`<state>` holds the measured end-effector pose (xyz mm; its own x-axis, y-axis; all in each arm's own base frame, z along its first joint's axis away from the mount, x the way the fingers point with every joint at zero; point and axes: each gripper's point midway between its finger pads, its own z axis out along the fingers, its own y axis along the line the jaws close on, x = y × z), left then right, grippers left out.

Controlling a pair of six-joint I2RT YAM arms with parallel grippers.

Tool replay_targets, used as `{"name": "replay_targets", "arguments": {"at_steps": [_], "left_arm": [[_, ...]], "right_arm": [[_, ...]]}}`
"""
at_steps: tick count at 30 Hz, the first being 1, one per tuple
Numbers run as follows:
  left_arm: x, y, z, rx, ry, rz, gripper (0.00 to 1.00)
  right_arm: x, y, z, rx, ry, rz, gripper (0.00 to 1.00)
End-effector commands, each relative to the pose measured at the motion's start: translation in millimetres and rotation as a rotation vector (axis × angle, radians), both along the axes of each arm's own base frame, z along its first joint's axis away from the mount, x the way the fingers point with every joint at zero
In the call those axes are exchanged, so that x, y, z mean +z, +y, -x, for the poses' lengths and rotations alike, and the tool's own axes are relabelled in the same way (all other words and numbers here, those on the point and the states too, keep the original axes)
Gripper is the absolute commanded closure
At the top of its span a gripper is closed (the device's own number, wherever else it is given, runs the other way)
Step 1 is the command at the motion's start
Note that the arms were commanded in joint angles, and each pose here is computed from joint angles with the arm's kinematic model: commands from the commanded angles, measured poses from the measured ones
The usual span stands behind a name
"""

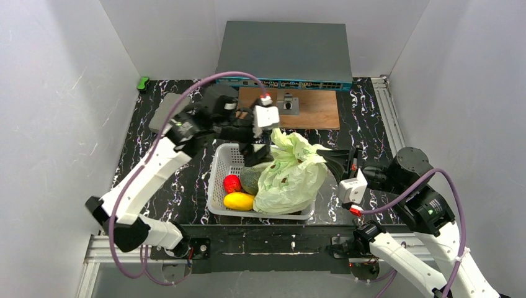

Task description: Place the fake fruits into the plastic bag and tie a complex knot

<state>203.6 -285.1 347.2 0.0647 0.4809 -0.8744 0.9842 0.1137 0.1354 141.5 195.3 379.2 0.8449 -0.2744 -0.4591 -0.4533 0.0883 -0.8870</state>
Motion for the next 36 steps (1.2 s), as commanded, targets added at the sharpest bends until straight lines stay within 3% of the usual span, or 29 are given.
{"name": "replay_targets", "arguments": {"at_steps": [1, 4, 6, 11, 13, 16, 20, 27, 31, 32, 35, 36], "left_arm": [[-15, -36, 7, -0.065, -0.020, 0.012, 0.02], [-15, -56, -27, 0.055, -0.065, 0.045, 0.04], [-11, -59, -46, 0.139, -0.072, 0.047, 0.18], [-6, -39, -62, 0.282, 0.052, 0.081, 0.83], [-6, -18, -61, 0.306, 0.155, 0.113, 1.00], [0, 33, -69, 0.368, 0.258, 0.175, 1.00], [25, 85, -67, 0.376, 0.296, 0.280, 1.00], [67, 76, -32, 0.202, 0.509, 0.403, 1.00], [74, 69, -28, 0.171, 0.527, 0.413, 1.00], [74, 68, -27, 0.171, 0.518, 0.409, 1.00], [65, 68, -33, 0.209, 0.464, 0.376, 1.00], [60, 67, -34, 0.212, 0.431, 0.352, 1.00]], "right_arm": [[20, 7, 9, 0.063, -0.050, -0.040, 0.99], [21, 8, 14, 0.089, -0.047, -0.043, 0.99], [20, 7, 15, 0.087, -0.036, -0.042, 0.99], [22, -3, 9, 0.007, -0.003, -0.053, 0.99], [23, -10, 2, -0.056, 0.012, -0.061, 0.99], [18, -29, -14, -0.205, 0.027, -0.045, 0.99], [-14, -59, -34, -0.401, 0.058, 0.040, 0.99], [-63, -68, -44, -0.470, 0.111, 0.118, 0.99], [-62, -66, -55, -0.511, 0.192, 0.110, 0.97], [-60, -64, -53, -0.505, 0.223, 0.101, 0.88], [-62, -60, -34, -0.458, 0.385, 0.129, 0.15], [-64, -60, -23, -0.436, 0.448, 0.158, 0.04]]}}
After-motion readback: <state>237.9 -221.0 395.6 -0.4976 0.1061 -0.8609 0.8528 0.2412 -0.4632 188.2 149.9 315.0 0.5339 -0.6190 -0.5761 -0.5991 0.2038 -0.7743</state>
